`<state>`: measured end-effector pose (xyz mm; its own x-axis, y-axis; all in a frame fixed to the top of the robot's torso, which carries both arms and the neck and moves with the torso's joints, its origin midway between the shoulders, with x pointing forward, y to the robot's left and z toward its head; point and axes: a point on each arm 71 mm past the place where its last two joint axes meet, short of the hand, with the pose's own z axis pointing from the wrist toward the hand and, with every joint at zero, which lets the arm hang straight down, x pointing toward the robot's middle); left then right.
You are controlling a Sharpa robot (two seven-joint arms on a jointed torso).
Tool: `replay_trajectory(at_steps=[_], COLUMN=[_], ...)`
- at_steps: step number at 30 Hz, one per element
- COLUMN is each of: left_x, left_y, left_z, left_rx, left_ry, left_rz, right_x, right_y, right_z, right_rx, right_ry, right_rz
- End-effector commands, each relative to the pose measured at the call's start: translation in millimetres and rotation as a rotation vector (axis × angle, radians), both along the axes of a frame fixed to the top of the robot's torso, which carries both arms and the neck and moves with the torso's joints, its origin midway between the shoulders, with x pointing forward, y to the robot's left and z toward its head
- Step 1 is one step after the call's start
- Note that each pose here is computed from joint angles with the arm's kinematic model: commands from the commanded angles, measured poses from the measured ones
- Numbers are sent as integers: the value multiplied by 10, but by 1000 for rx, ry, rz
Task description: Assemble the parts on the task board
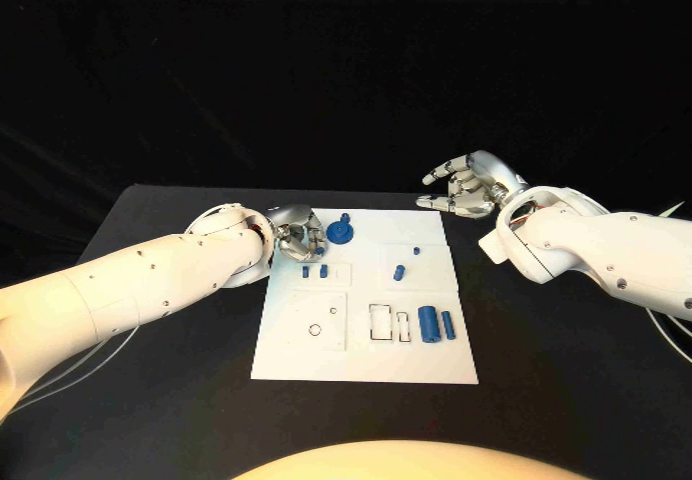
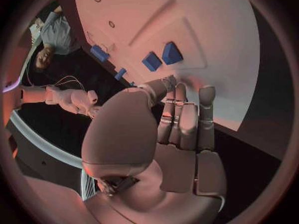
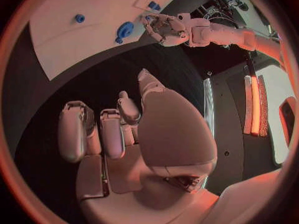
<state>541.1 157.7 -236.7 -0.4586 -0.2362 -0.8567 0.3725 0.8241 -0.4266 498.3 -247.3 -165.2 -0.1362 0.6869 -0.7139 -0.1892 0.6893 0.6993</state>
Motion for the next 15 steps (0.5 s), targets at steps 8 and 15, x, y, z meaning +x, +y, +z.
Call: replay_trajectory(at_steps=[8, 15], left_x=[-3, -2], left_y=[-15, -8], left_z=[8, 16], left_rx=[-25, -41], left_ry=[8, 6], left_rz=[5, 10], right_x=[-4, -2], right_y=[4, 3], right_z=[-1, -1], right_rx=[-1, -2], right_ry=[0, 0], right_rz=[4, 3])
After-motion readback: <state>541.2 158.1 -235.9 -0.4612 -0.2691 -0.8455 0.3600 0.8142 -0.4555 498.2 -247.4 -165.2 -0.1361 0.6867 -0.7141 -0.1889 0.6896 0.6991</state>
